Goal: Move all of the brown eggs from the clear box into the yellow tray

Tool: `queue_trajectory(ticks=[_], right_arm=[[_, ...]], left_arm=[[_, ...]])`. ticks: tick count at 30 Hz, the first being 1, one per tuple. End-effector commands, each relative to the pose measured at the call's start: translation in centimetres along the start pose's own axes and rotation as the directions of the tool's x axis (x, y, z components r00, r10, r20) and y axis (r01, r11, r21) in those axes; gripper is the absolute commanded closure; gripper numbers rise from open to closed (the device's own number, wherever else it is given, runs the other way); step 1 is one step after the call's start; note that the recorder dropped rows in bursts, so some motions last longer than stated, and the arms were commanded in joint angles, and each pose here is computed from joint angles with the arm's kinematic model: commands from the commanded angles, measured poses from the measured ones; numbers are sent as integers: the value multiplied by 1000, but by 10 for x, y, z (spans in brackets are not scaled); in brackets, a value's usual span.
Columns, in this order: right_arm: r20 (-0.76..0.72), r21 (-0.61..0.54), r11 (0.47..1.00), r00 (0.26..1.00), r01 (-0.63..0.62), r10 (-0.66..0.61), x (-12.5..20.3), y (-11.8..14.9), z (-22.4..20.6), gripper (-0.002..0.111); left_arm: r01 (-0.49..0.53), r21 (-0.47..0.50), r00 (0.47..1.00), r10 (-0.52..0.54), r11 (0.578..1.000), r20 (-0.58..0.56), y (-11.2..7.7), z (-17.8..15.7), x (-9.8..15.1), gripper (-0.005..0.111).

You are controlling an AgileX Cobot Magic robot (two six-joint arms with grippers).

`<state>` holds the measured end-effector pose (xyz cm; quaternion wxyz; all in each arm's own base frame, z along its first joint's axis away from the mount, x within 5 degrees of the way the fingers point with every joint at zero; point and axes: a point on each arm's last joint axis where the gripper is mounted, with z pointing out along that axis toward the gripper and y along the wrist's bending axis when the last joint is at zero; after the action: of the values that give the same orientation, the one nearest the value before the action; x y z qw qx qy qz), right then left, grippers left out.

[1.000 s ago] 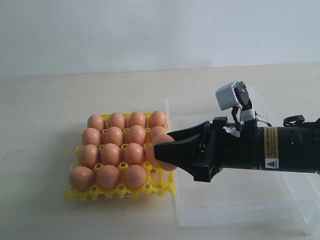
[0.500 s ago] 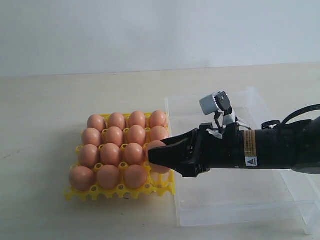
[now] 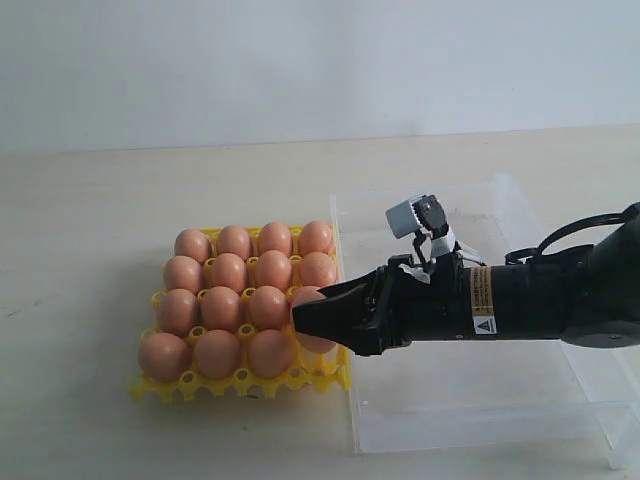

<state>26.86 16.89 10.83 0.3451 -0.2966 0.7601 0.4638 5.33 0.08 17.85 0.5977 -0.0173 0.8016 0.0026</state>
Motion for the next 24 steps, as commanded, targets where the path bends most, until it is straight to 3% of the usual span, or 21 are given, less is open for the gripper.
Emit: queue_trajectory(ticks=[1, 4, 5, 6, 8, 15, 19, 22, 24], right_arm=[[11, -13, 1000, 1000, 4, -4, 0, -1, 2, 99], [14, -10, 1000, 1000, 19, -19, -1, -1, 2, 82], [21, -5, 1000, 1000, 15, -14, -1, -1, 2, 74], [34, 18, 1000, 999, 0, 0, -3, -3, 2, 60], [39, 48, 999, 999, -14, 12, -3, -6, 2, 48], [53, 47, 999, 999, -2, 0, -5, -6, 1, 47], [99, 34, 999, 995, 17, -20, -22, 5, -6, 47], [93, 131, 989, 993, 67, -80, -40, 12, -17, 50], [114, 286, 957, 990, 46, -82, -57, 13, -31, 52]], left_arm=[[9, 7, 1000, -9, 1000, 23, 0, -1, -3, 107], [9, 7, 1000, -9, 1000, 23, 0, -1, -3, 107], [9, 7, 1000, -9, 1000, 23, 0, -1, -3, 107], [9, 7, 1000, -9, 1000, 23, 0, -1, -3, 107], [9, 7, 1000, -9, 1000, 23, 0, -1, -3, 107], [9, 7, 1000, -9, 1000, 23, 0, -1, -3, 107], [9, 7, 1000, -9, 1000, 23, 0, -1, -3, 107], [9, 7, 1000, -9, 1000, 23, 0, -1, -3, 107], [9, 7, 1000, -9, 1000, 23, 0, -1, -3, 107]])
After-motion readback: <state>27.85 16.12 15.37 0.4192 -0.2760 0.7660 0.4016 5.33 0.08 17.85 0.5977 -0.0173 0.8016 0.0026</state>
